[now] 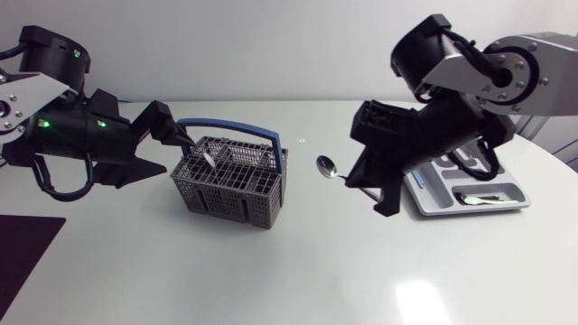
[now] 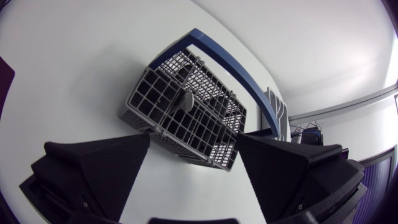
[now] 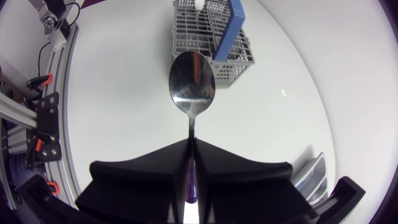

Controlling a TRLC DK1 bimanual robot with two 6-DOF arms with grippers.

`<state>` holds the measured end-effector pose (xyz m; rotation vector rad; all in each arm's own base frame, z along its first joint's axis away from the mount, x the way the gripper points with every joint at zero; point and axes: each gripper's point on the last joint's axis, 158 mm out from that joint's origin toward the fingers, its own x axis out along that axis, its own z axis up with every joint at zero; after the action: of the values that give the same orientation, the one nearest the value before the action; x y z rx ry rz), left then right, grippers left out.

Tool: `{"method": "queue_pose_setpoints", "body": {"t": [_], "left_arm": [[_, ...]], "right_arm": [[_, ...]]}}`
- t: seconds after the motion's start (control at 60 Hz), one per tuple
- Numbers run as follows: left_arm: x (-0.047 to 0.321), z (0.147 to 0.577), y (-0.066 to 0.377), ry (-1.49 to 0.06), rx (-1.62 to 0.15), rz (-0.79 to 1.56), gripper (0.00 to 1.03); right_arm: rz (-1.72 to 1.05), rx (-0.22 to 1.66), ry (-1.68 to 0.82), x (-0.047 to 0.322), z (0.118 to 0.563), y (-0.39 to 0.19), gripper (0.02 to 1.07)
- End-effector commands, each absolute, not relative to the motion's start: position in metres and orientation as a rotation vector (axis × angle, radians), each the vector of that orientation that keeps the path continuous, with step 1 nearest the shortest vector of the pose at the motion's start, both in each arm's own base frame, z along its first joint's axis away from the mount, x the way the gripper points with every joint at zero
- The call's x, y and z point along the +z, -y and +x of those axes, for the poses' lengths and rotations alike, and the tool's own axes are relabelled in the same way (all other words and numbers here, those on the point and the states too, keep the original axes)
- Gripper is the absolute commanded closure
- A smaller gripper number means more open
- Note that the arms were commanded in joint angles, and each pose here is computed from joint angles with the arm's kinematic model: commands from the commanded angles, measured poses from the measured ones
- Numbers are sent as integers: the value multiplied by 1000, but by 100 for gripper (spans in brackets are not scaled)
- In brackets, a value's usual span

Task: Unload the cutlery basket into the drawer organizer.

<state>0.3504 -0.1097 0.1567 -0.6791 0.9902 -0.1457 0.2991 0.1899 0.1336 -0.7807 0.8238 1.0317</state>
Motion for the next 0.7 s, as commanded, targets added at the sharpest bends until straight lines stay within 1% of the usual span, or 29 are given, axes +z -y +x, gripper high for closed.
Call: {"method": "queue_pose_setpoints", "body": {"t": [0.0, 0.183, 0.367, 0.517, 0.683], "left_arm": [[159, 357, 115, -1005, -106, -715, 6], [149, 364, 120, -1031, -40, -727, 5], [140, 370, 124, -1018, 1, -685, 6], [135, 379, 128, -1019, 5, -682, 6], [132, 384, 130, -1017, 4, -688, 6]], "right_arm": [[-835, 1048, -854, 122, 293, -163, 101], [-906, 1026, -899, 108, 298, -99, 101], [-950, 1008, -921, 102, 302, -53, 101], [-976, 1013, -961, 85, 305, -14, 101], [-1047, 987, -961, 71, 318, 28, 101]]}}
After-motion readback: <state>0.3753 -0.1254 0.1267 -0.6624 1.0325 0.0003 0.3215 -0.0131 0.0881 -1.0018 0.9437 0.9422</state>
